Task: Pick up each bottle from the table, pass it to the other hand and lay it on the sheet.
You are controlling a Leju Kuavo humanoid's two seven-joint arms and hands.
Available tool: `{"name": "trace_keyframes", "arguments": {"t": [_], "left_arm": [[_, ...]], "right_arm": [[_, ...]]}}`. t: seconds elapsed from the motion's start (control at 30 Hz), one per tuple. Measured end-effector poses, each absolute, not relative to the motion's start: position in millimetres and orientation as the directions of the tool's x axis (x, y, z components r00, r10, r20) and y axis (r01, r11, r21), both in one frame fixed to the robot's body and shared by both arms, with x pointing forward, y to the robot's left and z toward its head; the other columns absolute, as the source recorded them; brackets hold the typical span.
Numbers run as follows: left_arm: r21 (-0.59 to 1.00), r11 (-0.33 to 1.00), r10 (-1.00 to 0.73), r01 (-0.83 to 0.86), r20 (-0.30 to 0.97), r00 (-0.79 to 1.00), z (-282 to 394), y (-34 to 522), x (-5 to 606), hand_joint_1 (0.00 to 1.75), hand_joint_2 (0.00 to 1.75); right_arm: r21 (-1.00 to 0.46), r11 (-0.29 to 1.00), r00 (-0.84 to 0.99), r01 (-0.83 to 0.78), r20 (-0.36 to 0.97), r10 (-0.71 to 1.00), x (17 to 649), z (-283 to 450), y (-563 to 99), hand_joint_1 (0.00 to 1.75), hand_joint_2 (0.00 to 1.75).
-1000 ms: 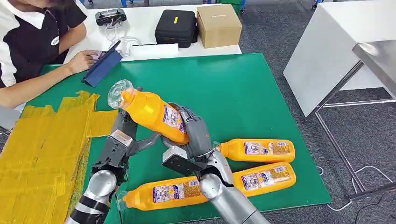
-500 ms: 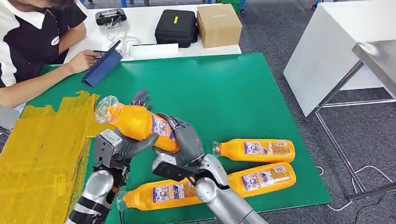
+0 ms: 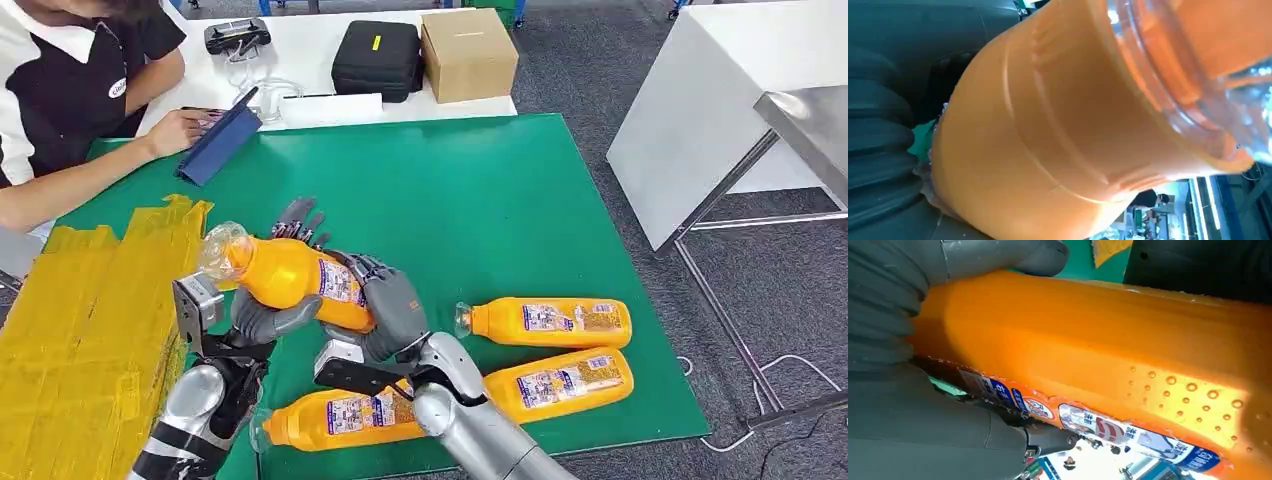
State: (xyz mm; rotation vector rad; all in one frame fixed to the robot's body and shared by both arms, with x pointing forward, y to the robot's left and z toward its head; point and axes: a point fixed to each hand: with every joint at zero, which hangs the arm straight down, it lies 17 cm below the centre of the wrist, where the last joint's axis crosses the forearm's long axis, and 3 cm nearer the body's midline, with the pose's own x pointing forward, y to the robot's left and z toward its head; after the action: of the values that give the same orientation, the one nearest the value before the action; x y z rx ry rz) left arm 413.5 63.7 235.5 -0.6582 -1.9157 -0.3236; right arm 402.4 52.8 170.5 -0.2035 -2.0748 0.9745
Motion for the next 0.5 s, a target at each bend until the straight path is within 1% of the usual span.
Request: {"name": "trace_keyframes", "arguments": {"t": [0.23,0.27,0.3,0.33,0.37,0.4,0.5], "left_arm": [[-0.071,0.815,0.295,0.576,0.905,-0.306,232.3,65.0,414.5,0.00,1.75],[-0.072,0.815,0.295,0.576,0.905,-0.306,232.3,65.0,414.5,0.05,1.75],[-0.073,0.815,0.296,0.575,0.905,-0.305,232.2,65.2,414.6,0.45,1.75],[-0.073,0.815,0.296,0.575,0.905,-0.304,232.1,65.3,414.6,0.45,1.75],[-0.074,0.815,0.296,0.575,0.906,-0.303,231.6,65.4,414.6,1.71,1.75],[-0.074,0.815,0.296,0.574,0.906,-0.303,231.4,65.4,414.6,1.75,1.75],[-0.076,0.819,0.293,0.569,0.908,-0.300,229.9,66.4,415.6,1.75,1.75]], "right_arm": [[-0.707,0.682,-0.650,-0.186,0.610,0.454,402.8,167.3,54.8,1.75,1.75],[-0.707,0.682,-0.650,-0.186,0.609,0.455,402.9,167.1,54.9,1.75,1.75],[-0.708,0.681,-0.650,-0.187,0.609,0.455,403.1,166.8,55.0,1.75,1.75],[-0.709,0.680,-0.649,-0.187,0.609,0.456,403.2,166.4,55.0,1.75,1.75],[-0.709,0.680,-0.649,-0.187,0.608,0.456,403.4,166.3,55.0,1.75,1.75],[-0.710,0.679,-0.649,-0.187,0.608,0.457,403.5,166.1,55.0,1.75,1.75],[-0.711,0.678,-0.649,-0.188,0.608,0.458,403.4,165.2,55.4,1.75,1.75]]}}
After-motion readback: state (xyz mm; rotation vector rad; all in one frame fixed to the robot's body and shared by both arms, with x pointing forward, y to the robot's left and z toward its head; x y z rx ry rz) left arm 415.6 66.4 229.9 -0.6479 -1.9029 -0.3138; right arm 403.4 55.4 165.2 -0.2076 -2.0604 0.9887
